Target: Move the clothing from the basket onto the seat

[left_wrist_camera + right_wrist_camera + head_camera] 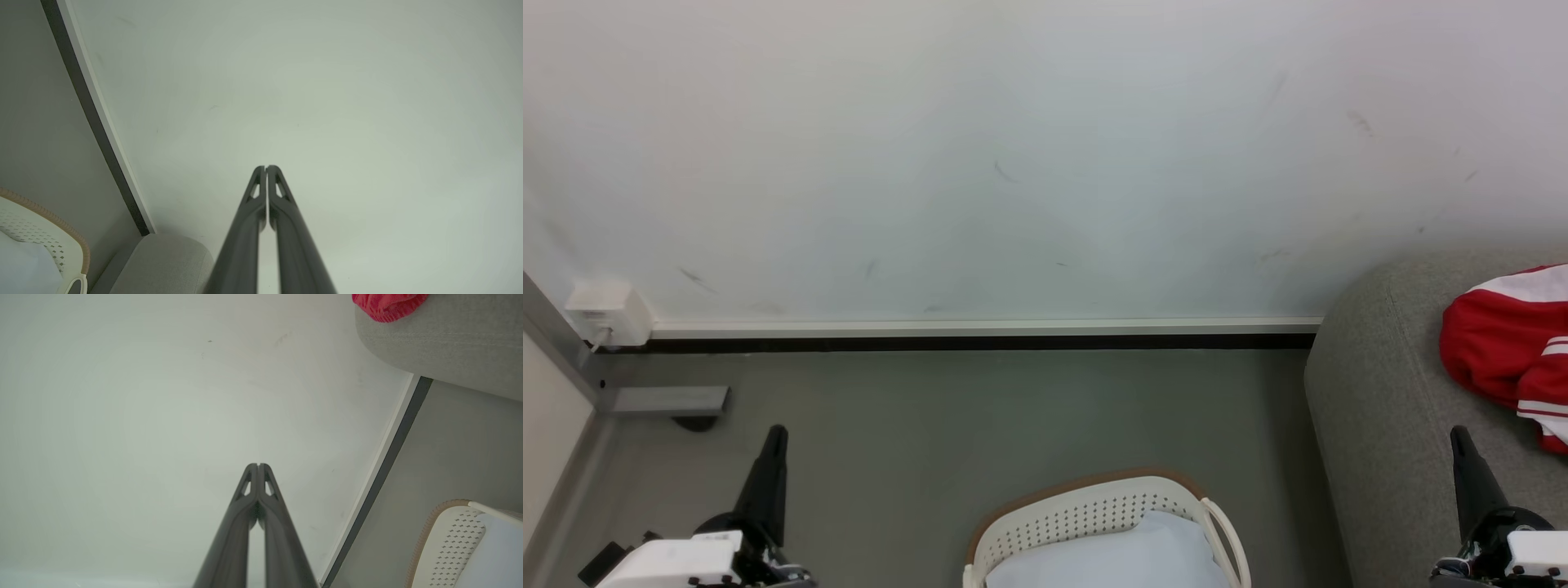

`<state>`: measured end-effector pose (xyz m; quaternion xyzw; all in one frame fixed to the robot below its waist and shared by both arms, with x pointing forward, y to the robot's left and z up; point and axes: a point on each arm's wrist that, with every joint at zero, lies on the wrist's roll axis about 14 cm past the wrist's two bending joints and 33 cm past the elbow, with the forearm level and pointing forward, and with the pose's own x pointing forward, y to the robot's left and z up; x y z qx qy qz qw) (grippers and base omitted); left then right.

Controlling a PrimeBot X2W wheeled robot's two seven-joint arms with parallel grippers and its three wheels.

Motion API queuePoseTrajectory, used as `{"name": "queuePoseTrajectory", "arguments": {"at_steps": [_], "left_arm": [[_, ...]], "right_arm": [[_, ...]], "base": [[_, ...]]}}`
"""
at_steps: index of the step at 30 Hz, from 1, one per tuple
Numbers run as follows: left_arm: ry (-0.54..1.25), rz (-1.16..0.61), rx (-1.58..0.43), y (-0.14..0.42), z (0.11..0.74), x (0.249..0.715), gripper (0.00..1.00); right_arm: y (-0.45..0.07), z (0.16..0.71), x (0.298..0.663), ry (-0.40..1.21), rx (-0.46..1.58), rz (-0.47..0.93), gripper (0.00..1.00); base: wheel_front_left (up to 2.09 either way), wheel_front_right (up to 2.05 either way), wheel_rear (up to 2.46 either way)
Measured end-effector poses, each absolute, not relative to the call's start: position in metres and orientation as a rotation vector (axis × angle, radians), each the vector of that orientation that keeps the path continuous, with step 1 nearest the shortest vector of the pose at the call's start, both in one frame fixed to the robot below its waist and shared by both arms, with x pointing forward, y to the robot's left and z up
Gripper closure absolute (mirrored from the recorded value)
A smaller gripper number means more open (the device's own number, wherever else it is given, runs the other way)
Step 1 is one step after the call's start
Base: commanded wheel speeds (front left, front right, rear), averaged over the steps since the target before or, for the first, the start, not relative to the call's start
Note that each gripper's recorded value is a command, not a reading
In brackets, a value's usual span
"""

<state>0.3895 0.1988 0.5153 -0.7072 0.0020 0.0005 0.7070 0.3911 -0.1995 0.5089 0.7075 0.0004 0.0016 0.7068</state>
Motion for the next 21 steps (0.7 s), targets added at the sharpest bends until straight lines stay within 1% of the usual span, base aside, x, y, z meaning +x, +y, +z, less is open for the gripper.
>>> {"name": "queuePoseTrajectory", "arguments": {"at_steps": [21], "left_arm": [[0.004, 0.001, -1.571, 0.1988, 0.5153, 0.3895, 1.00]], "right_arm": [[-0.1993, 0.5092, 0.3912, 0.001, 1.575, 0.005, 1.00]], "base": [[0.00, 0.00, 0.00]]}}
